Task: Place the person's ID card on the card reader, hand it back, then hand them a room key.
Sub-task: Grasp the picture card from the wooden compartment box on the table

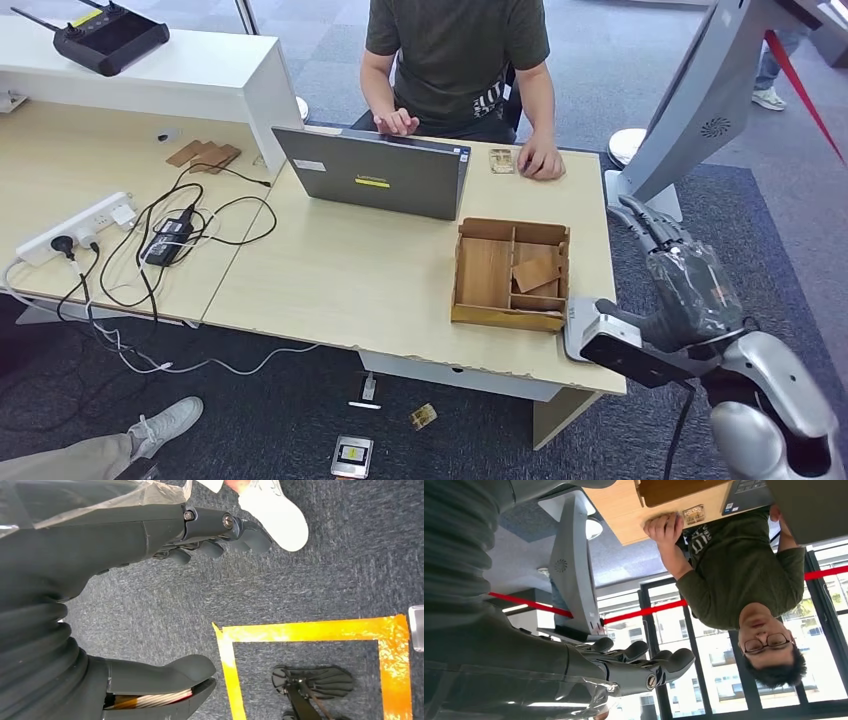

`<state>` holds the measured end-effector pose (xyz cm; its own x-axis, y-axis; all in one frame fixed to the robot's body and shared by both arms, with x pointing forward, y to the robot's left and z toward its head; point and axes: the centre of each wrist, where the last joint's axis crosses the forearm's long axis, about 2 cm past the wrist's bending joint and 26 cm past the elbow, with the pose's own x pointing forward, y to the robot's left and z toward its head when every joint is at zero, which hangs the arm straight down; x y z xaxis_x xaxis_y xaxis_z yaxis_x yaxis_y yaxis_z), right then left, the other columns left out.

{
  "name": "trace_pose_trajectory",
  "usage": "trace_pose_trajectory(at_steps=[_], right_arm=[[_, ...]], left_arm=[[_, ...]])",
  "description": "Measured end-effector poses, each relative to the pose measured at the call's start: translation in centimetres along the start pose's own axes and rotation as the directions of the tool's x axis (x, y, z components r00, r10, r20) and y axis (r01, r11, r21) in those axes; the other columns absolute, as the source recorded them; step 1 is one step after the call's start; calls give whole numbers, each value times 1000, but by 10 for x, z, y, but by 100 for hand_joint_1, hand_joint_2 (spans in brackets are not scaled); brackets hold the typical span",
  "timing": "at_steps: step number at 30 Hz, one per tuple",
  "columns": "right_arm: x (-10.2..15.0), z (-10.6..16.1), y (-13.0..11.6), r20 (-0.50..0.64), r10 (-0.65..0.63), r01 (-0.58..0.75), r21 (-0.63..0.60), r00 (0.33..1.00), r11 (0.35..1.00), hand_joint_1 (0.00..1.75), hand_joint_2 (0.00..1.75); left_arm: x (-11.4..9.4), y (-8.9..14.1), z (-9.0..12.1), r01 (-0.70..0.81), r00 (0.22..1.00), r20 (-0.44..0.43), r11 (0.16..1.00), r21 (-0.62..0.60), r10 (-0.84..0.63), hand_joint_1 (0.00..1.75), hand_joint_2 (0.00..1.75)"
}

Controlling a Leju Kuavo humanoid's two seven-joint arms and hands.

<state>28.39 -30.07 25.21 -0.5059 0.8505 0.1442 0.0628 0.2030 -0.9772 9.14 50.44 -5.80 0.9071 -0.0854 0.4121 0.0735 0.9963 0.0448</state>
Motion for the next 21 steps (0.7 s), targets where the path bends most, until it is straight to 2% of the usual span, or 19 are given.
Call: trace_pose_trajectory(at_steps=[12,21], right_arm=[[24,-3,34,17,-51,49,117,999,992,0,175],[32,-7,68,13,10,-12,155,1000,988,0,175]], left_arm=[[-3,2,1,4,998,-63,1000,6,-3,0,175],[-2,2,1,14,998,-54,1000,4,-14,0,175]])
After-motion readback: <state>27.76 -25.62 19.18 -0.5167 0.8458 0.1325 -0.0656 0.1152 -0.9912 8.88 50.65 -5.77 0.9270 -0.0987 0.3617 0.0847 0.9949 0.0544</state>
